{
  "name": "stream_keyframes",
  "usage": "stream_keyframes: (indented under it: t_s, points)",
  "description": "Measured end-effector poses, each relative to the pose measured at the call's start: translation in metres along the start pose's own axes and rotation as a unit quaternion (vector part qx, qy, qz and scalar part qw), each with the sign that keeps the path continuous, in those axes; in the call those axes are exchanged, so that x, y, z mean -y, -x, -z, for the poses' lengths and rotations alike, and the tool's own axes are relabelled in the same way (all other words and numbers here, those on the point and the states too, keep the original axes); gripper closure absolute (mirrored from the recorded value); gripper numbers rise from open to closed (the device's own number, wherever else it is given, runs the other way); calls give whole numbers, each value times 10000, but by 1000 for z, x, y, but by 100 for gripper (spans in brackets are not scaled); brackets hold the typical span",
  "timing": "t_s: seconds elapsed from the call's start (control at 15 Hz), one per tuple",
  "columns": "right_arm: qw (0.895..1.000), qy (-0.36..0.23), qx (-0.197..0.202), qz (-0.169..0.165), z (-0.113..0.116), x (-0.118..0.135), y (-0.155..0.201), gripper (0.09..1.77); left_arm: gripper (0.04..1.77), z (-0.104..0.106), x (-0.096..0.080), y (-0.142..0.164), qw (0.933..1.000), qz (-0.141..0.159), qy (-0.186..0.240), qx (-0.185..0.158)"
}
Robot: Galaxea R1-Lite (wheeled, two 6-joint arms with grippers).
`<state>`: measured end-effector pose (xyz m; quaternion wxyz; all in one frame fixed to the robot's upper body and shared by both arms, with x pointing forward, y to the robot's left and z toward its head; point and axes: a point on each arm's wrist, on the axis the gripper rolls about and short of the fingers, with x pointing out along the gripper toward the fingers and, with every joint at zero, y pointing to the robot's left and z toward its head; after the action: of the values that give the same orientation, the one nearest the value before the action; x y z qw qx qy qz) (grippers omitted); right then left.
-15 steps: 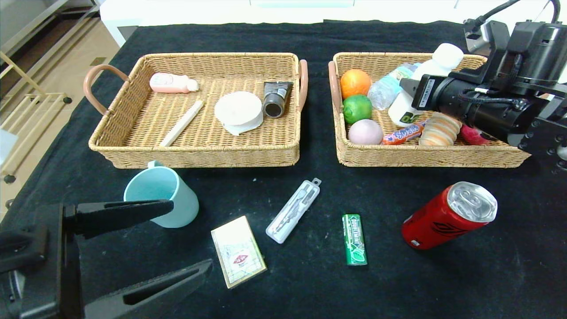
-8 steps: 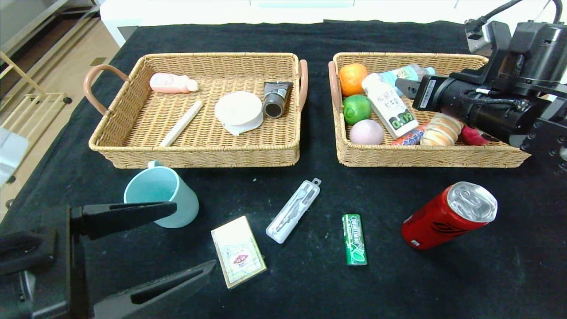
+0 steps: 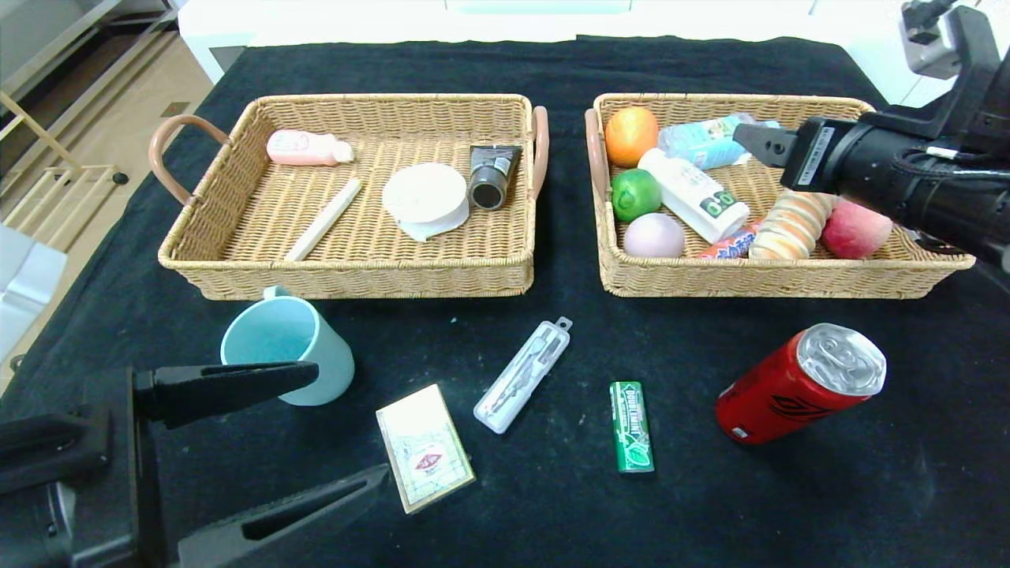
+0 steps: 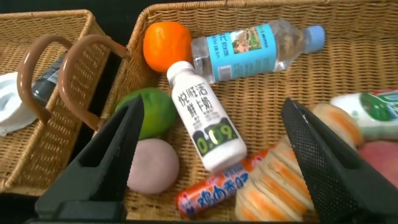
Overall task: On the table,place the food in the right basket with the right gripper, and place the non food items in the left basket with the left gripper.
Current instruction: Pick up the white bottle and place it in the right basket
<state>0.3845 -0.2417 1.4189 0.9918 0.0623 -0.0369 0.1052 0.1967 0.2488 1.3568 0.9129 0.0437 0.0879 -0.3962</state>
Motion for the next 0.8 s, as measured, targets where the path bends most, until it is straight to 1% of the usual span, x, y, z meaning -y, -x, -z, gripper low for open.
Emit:
stream_keyframes:
  t_s: [0.13,0.27,0.47,0.67,0.8]
  points:
    - [10000,18,-55,58,1,10,19,22,9,1,0,0,10000,1,5,-28]
    - [9998,38,-174,109,6,21,39,20,9,1,0,0,10000,5,1,-30]
    - [9995,50,-286,111,11,33,68,19,9,0,0,1,10000,1,-70,21]
    - [9995,54,-257,146,13,36,96,17,9,-1,0,2,10000,-4,-83,56]
    - [9994,54,-309,146,18,38,115,17,9,-1,0,3,9999,-8,-85,62]
